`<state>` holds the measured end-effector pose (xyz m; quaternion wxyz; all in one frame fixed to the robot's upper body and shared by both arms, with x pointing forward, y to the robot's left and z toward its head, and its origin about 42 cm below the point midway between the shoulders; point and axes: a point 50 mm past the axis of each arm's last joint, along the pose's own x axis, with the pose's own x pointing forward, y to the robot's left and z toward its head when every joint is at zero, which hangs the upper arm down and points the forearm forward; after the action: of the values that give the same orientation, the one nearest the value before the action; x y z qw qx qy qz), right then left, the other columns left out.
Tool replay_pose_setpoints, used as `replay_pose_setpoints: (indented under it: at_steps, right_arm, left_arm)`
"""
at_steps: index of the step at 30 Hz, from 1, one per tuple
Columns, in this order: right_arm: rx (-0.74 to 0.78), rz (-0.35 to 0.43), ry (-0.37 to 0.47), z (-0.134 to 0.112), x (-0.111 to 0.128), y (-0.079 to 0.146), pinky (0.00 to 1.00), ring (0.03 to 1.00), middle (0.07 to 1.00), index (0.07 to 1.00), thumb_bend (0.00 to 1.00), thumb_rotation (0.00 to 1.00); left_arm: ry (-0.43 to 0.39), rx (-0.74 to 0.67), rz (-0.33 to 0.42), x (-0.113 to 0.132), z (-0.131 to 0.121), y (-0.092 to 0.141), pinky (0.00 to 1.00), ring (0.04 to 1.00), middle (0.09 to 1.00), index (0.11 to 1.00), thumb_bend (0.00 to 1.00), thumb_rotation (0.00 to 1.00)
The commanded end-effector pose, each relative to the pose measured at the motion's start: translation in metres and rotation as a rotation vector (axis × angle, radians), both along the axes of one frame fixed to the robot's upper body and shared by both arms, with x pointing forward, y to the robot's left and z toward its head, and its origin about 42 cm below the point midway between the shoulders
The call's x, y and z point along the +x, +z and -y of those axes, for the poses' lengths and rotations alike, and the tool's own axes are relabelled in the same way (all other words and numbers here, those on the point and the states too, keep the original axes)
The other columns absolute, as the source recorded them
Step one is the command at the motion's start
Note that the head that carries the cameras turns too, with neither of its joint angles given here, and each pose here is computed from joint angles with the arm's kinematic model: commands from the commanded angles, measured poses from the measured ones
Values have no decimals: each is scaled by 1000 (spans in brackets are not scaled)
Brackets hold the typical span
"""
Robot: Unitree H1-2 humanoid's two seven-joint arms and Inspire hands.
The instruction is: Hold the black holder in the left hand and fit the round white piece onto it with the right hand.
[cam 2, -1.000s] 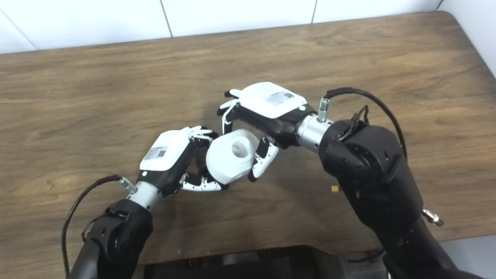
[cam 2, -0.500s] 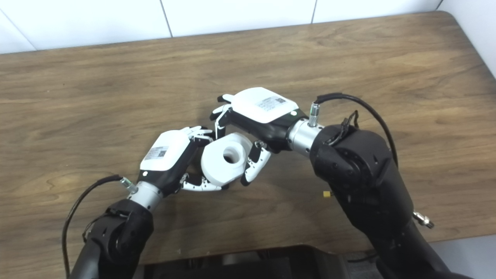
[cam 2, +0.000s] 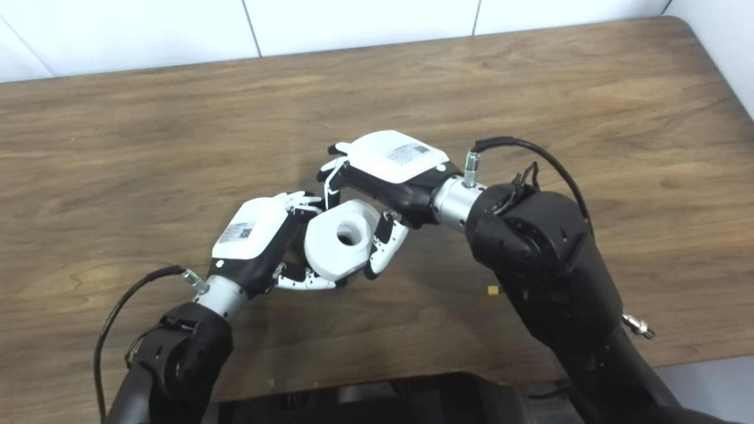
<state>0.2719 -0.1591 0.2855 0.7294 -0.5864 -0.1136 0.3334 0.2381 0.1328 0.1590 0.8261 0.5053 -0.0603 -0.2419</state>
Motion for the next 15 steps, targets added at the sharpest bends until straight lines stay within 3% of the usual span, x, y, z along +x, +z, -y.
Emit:
replay_pose_setpoints:
  at_steps: [1, 15]
  right_arm:
    - [23, 72, 0, -5, 8, 14, 913, 961, 853, 487, 517, 145]
    - [-40, 58, 38, -17, 17, 22, 915, 970, 851, 487, 516, 146]
  left_arm:
    - [-23, 19, -98, -7, 2, -12, 896, 893, 825, 489, 516, 58]
    - [-24, 20, -98, -8, 3, -12, 887, 891, 823, 489, 516, 58]
